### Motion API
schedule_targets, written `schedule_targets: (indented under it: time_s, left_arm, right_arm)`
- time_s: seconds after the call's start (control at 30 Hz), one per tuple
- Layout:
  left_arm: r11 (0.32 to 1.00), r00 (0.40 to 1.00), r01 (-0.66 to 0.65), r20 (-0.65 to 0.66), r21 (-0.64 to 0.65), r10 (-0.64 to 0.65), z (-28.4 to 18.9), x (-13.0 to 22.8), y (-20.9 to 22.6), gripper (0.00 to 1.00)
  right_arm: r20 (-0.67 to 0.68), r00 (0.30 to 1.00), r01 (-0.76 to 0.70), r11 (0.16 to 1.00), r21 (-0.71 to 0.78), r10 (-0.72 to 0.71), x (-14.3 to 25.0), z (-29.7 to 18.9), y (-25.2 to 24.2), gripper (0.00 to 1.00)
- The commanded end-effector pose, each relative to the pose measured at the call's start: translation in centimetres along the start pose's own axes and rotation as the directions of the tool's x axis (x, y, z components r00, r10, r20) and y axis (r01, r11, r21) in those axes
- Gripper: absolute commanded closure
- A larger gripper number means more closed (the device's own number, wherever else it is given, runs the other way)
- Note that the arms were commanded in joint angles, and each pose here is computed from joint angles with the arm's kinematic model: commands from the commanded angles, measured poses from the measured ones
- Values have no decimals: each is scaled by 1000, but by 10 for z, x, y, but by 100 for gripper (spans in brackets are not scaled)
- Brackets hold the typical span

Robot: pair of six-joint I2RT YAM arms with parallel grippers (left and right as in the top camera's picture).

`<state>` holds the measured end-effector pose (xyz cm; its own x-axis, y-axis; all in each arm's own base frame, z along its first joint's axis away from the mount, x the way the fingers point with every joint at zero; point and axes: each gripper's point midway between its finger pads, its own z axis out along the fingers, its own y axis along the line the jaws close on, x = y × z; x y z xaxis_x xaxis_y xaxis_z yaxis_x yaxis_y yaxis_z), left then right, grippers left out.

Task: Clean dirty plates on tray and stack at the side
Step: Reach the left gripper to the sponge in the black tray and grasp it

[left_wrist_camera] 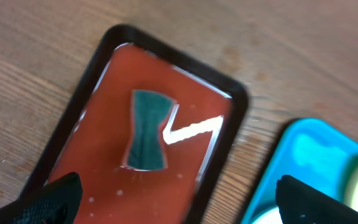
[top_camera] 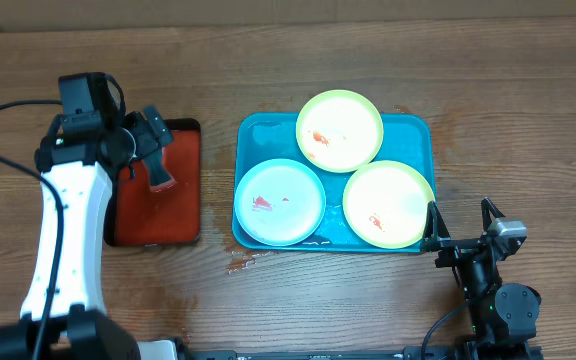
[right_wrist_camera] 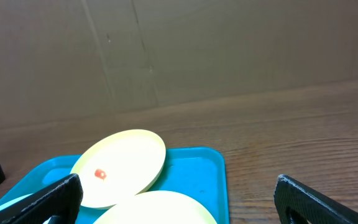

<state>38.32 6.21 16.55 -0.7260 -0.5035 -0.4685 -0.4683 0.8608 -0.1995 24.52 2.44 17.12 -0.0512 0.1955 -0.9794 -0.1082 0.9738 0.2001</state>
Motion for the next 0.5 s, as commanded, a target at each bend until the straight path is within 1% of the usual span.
schedule_targets:
  time_s: [0.0,0.13,0.23,0.37,0.47]
  left_arm:
    - [997,1000,20,-18,-80,-22,21,-2,13,0]
    - [993,996,10,-82,-116,-20,54,8,19,0]
    - [989,994,10,-105,-146,-26,78,11,26,15]
    - [984,992,12,-122,-177,-34,105,15,35,15]
    - [993,985,-23,-171,-118,3,124,24,27,15]
  right_arm:
    - [8,1000,4,1000,5,-4,1,0,-1,0]
    - [7,1000,4,1000,5,-4,1,0,-1,0]
    - [8,1000,4,1000,5,-4,1,0,-1,0]
    - [7,1000,4,1000,5,-4,1,0,-1,0]
    - [7,1000,4,1000,5,-4,1,0,-1,0]
